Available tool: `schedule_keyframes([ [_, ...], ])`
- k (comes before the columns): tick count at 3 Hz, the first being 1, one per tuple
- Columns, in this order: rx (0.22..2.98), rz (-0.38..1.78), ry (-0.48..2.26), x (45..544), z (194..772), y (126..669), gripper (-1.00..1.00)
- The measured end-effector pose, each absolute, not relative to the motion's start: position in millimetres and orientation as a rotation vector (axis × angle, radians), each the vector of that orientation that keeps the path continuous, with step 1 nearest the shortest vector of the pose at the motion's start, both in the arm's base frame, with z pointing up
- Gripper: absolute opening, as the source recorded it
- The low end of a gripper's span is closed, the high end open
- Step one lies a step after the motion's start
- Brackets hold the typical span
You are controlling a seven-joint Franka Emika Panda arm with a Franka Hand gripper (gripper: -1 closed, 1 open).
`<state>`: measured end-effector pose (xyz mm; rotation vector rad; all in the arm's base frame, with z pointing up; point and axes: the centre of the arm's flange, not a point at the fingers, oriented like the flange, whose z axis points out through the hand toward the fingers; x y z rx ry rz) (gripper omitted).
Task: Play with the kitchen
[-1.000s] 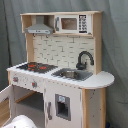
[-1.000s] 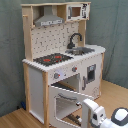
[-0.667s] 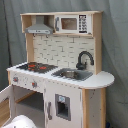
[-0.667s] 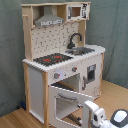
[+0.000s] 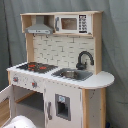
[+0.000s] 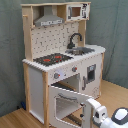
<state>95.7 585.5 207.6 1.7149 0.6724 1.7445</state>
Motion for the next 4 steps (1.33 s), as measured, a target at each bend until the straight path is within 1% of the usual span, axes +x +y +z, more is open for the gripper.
schedule_keyframes([
  [1, 1.75, 1.71, 0.604, 103, 210, 562, -1.0],
  [2, 1.749, 1.654, 0.513, 132, 211, 524, -1.0],
  [3, 1.745, 1.614, 0.456, 144, 211, 490, -1.0],
  [4, 1.73, 1.569, 0.41, 168, 214, 455, -1.0],
])
